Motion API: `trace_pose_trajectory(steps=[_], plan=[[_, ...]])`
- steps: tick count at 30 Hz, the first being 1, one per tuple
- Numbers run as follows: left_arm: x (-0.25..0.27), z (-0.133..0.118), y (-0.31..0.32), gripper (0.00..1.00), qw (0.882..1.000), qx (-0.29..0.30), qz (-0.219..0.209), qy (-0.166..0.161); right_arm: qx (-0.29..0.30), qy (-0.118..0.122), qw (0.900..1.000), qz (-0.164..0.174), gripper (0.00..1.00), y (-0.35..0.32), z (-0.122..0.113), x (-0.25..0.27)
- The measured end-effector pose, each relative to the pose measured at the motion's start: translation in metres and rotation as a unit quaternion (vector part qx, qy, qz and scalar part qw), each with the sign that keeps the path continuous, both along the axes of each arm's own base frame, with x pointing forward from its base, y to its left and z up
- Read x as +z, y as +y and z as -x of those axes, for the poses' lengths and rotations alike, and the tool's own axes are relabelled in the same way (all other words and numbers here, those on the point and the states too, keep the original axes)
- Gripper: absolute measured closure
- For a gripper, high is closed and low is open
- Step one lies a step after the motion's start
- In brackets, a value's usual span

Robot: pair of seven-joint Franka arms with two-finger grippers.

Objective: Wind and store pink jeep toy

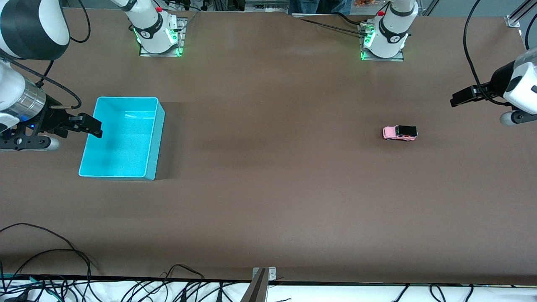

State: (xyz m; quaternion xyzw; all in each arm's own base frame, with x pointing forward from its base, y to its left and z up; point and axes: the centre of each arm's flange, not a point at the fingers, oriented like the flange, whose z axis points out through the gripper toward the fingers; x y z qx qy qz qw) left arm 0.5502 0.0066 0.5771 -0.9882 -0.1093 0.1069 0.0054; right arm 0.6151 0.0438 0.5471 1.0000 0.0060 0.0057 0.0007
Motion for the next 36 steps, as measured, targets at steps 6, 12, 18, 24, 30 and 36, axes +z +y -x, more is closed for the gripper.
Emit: trace_pose_trajectory(steps=[6,12,18,24,30,36], plan=[[-0.004,0.001,-0.02,0.0,1.0,-0.019,0.001,0.006,0.0,0.0,1.0,0.0,0.0,0.0,0.0,0.0],[-0.004,0.002,-0.033,0.0,1.0,-0.03,0.001,0.006,0.0,0.0,1.0,0.0,0.0,0.0,0.0,0.0],[-0.003,0.002,-0.034,0.0,1.0,-0.031,0.001,0.006,0.0,0.0,1.0,0.0,0.0,0.0,0.0,0.0],[-0.001,0.006,-0.061,0.0,0.998,-0.057,-0.005,0.003,0.0,0.0,1.0,0.0,0.0,0.0,0.0,0.0],[0.004,0.012,-0.094,0.0,0.996,-0.087,-0.021,-0.002,0.0,0.0,1.0,0.0,0.0,0.0,0.0,0.0],[0.009,0.017,-0.107,0.0,0.994,-0.102,-0.033,-0.005,0.0,0.0,1.0,0.0,0.0,0.0,0.0,0.0]])
